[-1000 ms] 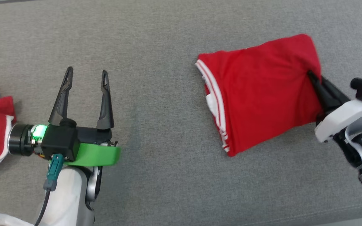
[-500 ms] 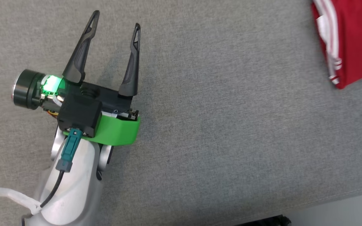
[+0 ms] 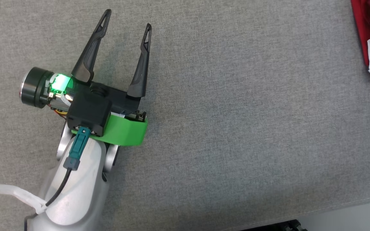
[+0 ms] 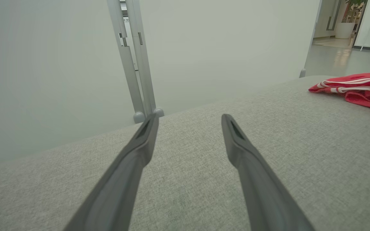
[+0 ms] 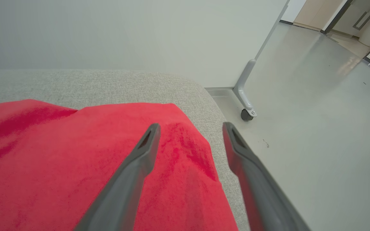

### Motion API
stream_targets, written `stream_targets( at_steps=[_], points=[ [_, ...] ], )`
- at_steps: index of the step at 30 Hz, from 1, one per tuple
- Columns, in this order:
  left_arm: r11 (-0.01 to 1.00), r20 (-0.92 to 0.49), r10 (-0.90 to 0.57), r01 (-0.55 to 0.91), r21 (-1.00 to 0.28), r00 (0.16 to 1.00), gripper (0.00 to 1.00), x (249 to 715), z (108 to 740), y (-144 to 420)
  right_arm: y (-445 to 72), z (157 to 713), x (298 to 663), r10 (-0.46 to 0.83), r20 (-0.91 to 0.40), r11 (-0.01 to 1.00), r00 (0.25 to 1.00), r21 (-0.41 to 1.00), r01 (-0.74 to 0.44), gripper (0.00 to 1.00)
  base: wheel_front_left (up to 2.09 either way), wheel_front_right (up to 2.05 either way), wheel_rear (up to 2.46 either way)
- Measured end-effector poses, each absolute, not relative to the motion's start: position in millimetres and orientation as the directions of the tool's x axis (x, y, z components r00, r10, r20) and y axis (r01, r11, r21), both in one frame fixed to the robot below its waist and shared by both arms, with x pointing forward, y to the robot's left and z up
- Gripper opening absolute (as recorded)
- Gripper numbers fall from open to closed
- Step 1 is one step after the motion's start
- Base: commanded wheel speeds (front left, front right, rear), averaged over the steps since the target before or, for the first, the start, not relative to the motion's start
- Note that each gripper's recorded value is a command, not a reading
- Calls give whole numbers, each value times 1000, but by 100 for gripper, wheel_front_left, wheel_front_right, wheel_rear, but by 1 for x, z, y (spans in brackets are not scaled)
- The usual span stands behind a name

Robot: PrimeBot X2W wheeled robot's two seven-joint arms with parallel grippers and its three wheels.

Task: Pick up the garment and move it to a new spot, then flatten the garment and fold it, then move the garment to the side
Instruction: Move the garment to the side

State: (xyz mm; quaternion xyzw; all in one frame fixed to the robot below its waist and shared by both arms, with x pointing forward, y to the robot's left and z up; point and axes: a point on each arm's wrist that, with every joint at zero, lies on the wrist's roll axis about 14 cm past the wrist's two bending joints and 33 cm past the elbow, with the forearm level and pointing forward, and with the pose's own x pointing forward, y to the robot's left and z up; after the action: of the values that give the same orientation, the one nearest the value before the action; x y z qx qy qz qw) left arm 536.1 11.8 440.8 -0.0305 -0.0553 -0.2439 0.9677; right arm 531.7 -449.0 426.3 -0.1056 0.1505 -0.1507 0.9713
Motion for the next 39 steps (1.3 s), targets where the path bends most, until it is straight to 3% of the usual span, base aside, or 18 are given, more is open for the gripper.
stream_targets(
  at_steps=[3, 12, 18, 28, 39],
  points=[
    [881, 122, -465, 472, -33, 877, 100, 531, 446, 13, -443, 447, 527, -317, -190, 938, 929, -206, 278, 100, 0, 0, 0],
    [900, 96, -426, 432, -57, 900, 100, 505, 463, 26, -402, 470, 468, -283, -78, 957, 956, -94, 275, 100, 0, 0, 0],
    [929, 86, -357, 363, -69, 930, 100, 488, 477, 48, -347, 485, 430, -205, -9, 978, 979, -27, 205, 100, 0, 0, 0],
    [976, 49, -199, 203, -75, 979, 100, 456, 484, 105, -254, 511, 404, -29, 92, 997, 995, 76, 22, 100, 0, 0, 0],
    [994, 5, -70, 70, -80, 998, 100, 408, 481, 153, -205, 526, 384, 72, 108, 990, 992, 114, -84, 100, 0, 0, 0]
  ],
)
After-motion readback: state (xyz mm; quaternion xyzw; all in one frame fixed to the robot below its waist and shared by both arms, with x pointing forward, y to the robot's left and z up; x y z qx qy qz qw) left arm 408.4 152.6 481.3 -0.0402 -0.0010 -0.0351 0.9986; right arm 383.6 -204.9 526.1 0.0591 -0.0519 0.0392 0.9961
